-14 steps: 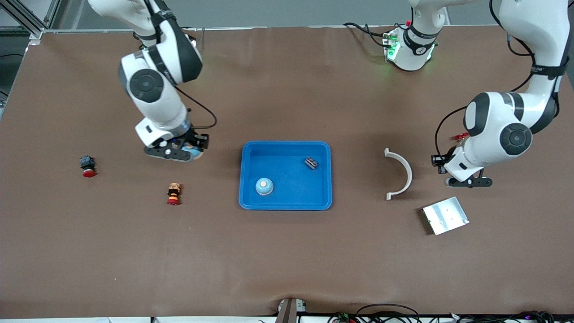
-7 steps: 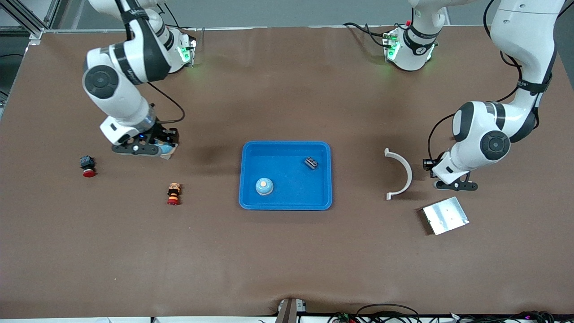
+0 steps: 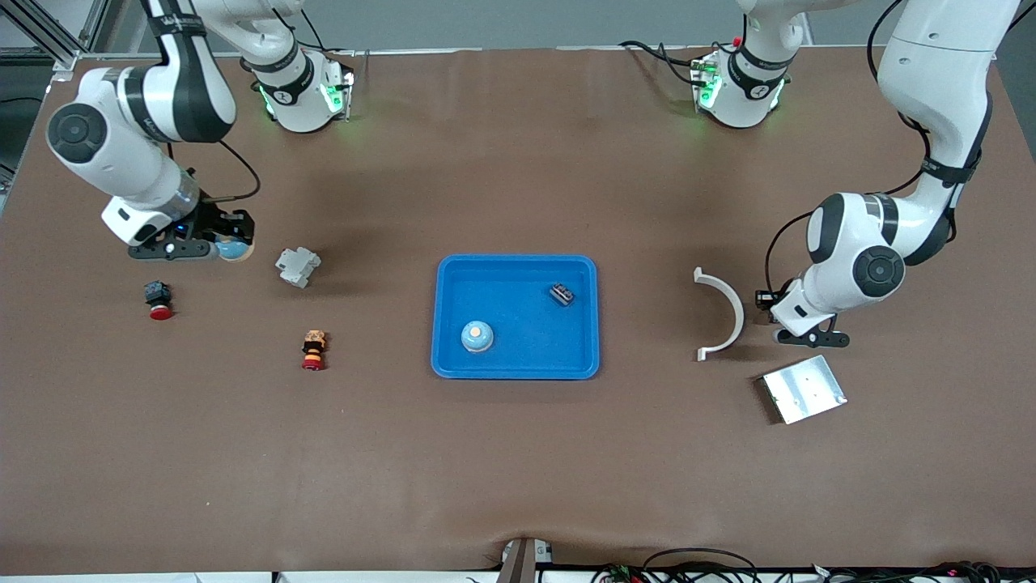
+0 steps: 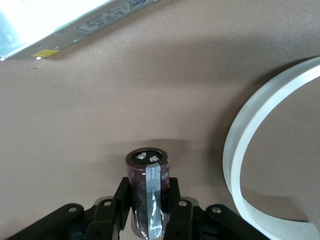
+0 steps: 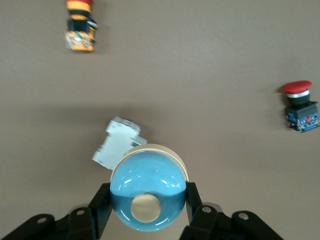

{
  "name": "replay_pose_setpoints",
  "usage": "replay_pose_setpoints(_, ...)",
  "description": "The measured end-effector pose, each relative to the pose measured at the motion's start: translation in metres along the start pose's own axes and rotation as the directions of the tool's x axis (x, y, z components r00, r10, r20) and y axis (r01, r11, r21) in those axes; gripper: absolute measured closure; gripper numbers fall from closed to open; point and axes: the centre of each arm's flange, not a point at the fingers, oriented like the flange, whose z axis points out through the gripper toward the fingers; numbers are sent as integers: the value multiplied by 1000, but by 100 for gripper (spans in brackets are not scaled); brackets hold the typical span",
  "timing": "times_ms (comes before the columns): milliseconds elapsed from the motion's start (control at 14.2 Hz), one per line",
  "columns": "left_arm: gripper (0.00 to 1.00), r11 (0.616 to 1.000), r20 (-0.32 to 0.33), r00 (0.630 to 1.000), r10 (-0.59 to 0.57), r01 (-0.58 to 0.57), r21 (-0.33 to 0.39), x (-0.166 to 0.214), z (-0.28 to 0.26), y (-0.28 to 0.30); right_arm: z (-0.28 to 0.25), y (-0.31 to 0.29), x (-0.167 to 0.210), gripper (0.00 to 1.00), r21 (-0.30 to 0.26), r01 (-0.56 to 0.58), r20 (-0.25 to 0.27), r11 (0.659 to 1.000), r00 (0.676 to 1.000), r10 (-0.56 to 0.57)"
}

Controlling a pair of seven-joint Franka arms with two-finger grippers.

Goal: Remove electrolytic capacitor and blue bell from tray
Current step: 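Carry the capacitor toward the white bracket while the right gripper carries the bell, then set the capacitor by the bracket while the right gripper sets the bell down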

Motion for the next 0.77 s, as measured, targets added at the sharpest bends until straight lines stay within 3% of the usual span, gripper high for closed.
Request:
replay_pose_setpoints(421,67,1000,-6,1000,1,-1,-7,4,11,1,49,55,-37,37,10,50,-65,999,997,-49)
replay_pose_setpoints(772,67,1000,-7,1000,0,0,-9,6,12,1,73,95,-53,37,9,84,-62,996,995,-84)
